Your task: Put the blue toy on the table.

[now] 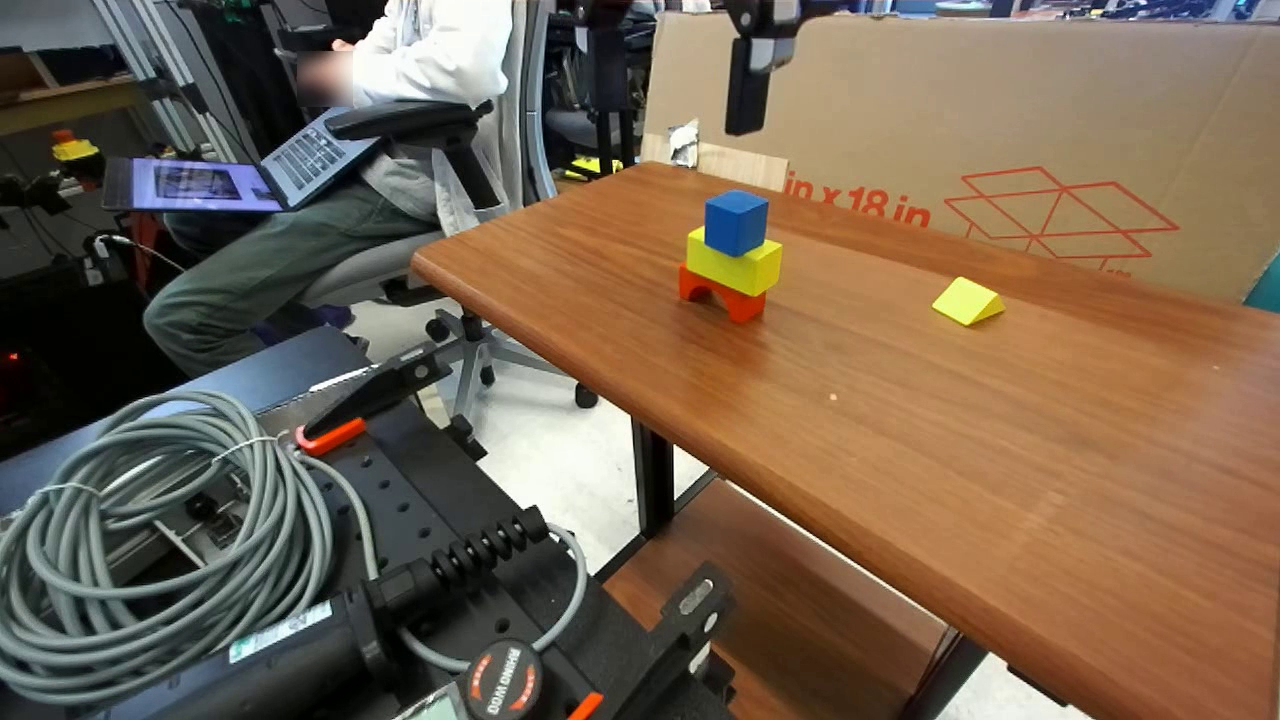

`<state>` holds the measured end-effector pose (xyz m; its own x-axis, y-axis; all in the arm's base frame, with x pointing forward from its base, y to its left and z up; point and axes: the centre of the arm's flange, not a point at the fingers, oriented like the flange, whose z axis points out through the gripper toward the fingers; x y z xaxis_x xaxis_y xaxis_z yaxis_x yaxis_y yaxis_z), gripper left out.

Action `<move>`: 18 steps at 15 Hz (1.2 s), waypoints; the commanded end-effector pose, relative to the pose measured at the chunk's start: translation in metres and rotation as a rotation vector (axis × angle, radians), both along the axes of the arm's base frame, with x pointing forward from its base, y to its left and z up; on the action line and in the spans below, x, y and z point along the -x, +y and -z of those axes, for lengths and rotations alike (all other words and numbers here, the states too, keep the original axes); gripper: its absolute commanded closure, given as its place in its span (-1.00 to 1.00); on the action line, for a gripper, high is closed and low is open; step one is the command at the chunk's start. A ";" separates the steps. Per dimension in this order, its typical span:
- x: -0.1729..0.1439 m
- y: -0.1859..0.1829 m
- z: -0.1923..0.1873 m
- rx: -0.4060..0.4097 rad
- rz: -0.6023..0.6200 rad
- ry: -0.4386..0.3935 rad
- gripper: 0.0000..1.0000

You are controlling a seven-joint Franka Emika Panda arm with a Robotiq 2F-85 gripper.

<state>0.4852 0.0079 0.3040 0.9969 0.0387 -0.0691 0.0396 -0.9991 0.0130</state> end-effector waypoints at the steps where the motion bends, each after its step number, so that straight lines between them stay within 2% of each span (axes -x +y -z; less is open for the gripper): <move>1: -0.032 -0.005 0.022 0.021 0.003 -0.027 -1.00; 5: -0.049 -0.008 0.041 0.014 0.017 -0.053 -1.00; 10: -0.061 -0.010 0.054 0.005 0.010 -0.047 -1.00; 11: -0.061 -0.009 0.054 0.007 0.003 -0.047 -0.50; 12: -0.061 -0.009 0.055 0.006 -0.001 -0.048 -0.47; 13: -0.061 -0.008 0.055 0.003 -0.004 -0.045 -0.35; 18: -0.060 -0.012 0.053 -0.002 0.000 -0.046 0.47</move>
<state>0.5395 0.0010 0.2498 0.9988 0.0313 -0.0387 0.0320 -0.9993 0.0176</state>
